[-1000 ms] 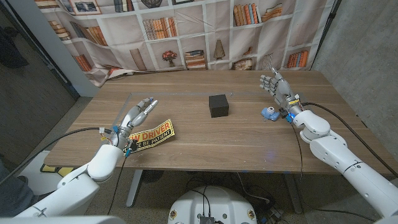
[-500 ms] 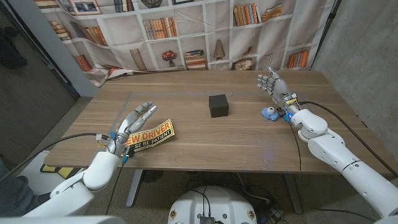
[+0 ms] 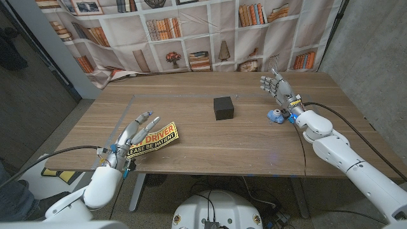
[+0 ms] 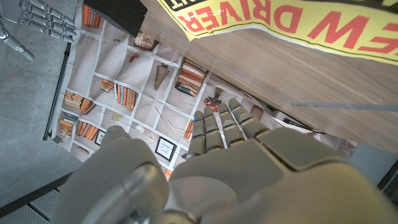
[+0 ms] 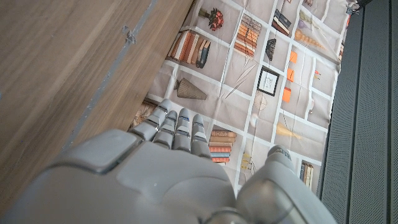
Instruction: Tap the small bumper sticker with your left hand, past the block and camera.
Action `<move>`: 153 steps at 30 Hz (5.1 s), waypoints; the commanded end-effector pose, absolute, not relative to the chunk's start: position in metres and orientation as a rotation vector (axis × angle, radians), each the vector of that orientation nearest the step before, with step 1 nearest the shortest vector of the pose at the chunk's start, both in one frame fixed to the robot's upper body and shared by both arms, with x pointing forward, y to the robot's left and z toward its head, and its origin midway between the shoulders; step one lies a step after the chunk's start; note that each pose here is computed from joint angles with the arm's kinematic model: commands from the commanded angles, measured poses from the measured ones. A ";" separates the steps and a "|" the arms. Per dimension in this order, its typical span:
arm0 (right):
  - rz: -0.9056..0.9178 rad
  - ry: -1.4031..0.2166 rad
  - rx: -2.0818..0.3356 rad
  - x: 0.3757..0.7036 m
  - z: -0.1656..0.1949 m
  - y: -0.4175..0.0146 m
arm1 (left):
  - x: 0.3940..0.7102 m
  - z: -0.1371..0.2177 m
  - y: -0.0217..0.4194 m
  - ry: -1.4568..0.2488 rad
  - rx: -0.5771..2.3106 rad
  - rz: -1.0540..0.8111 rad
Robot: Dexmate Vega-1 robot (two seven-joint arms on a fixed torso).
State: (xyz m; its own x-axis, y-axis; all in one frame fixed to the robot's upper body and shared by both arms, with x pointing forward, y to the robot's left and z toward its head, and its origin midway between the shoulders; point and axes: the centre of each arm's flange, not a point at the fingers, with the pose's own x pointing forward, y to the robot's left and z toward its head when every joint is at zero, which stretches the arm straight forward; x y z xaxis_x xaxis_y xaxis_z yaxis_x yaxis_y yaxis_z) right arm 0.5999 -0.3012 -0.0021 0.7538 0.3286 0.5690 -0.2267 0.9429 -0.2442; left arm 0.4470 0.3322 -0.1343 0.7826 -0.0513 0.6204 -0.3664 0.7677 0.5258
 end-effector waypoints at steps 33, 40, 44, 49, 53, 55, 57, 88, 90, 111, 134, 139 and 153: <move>0.340 -0.614 -0.171 0.604 -0.004 -0.298 | 0.440 -0.130 0.286 -0.599 1.321 0.297; 0.342 -0.607 -0.178 0.604 -0.003 -0.302 | 0.442 -0.137 0.279 -0.537 1.388 0.303; 0.345 -0.599 -0.176 0.605 -0.004 -0.302 | 0.444 -0.136 0.278 -0.514 1.398 0.289; 0.338 -0.593 -0.181 0.605 -0.006 -0.304 | 0.447 -0.134 0.277 -0.519 1.392 0.283; 0.329 -0.594 -0.177 0.603 -0.007 -0.305 | 0.453 -0.135 0.277 -0.508 1.375 0.276; 0.325 -0.594 -0.177 0.602 -0.008 -0.306 | 0.456 -0.138 0.277 -0.495 1.365 0.269; 0.320 -0.593 -0.174 0.601 -0.009 -0.306 | 0.463 -0.143 0.277 -0.476 1.351 0.256; 0.305 -0.595 -0.176 0.598 -0.009 -0.309 | 0.489 -0.144 0.271 -0.402 1.401 0.161; 0.303 -0.595 -0.174 0.598 -0.009 -0.309 | 0.489 -0.144 0.270 -0.399 1.400 0.160; 0.300 -0.593 -0.175 0.597 -0.010 -0.309 | 0.497 -0.153 0.267 -0.352 1.399 0.151; 0.288 -0.600 -0.181 0.594 -0.005 -0.309 | 0.511 -0.152 0.263 -0.371 1.377 0.133; 0.286 -0.606 -0.181 0.593 -0.005 -0.309 | 0.508 -0.146 0.266 -0.412 1.328 0.142; 0.291 -0.630 -0.168 0.591 -0.003 -0.310 | 0.501 -0.129 0.266 -0.508 1.268 0.180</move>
State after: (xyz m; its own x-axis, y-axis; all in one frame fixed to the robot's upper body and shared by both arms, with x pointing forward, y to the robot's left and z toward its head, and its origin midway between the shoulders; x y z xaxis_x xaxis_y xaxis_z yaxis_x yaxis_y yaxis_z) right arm 0.5927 -0.3093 -0.0031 0.7778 0.3188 0.5417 -0.2128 0.9445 -0.2503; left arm 0.5072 0.2649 -0.1453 0.9108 -0.1370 0.3894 -0.3453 0.2642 0.9006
